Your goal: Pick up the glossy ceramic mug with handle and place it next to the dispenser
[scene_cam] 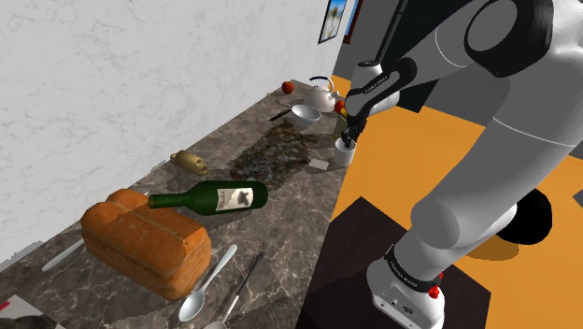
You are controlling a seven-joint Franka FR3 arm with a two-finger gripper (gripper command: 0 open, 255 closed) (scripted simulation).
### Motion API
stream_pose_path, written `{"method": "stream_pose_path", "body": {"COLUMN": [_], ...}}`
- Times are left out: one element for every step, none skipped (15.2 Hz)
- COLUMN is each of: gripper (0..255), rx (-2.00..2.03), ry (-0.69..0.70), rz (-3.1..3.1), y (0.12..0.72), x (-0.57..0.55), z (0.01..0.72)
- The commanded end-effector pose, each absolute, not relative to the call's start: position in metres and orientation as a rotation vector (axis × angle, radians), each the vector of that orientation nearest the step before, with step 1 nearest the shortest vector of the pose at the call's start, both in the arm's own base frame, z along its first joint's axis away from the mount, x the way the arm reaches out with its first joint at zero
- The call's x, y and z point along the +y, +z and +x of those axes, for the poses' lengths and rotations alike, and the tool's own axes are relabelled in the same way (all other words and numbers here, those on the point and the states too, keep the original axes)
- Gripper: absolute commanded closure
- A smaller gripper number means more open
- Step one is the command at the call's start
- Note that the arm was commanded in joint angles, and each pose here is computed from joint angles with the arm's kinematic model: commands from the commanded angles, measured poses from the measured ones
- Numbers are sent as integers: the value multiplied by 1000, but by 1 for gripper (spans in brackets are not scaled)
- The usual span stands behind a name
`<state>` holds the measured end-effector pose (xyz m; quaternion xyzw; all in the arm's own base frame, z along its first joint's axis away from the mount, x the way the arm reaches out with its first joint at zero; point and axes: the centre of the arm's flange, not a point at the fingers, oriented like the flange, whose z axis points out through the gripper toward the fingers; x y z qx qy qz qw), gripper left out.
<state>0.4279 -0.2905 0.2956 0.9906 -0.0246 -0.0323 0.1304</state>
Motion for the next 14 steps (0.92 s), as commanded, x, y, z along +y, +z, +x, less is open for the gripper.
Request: {"method": "stream_pose_path", "body": {"gripper": [0,0,0,0,0,0,0,0,0,0,0,0,0,0], "rx": [-72,-72,-72,-72,-72,-72,-72,-72,-72,-72,-72,-72,-72,-72], "ry": [-94,-94,-94,-94,-94,-94,-94,-94,-94,-94,-94,-94,-94,-94], "rz": [2877,2877,2877,2877,2877,2877,2877,2877,2877,2877,2877,2877,2877,2877], "y": [296,296,296,296,296,308,321,334,344,344,344,344,344,344], "x": [-290,-290,-290,-290,-291,-287,-284,-280,-278,-278,-278,-278,-278,-278], "z": [428,428,428,428,428,429,430,431,431,431,431,431,431,431]}}
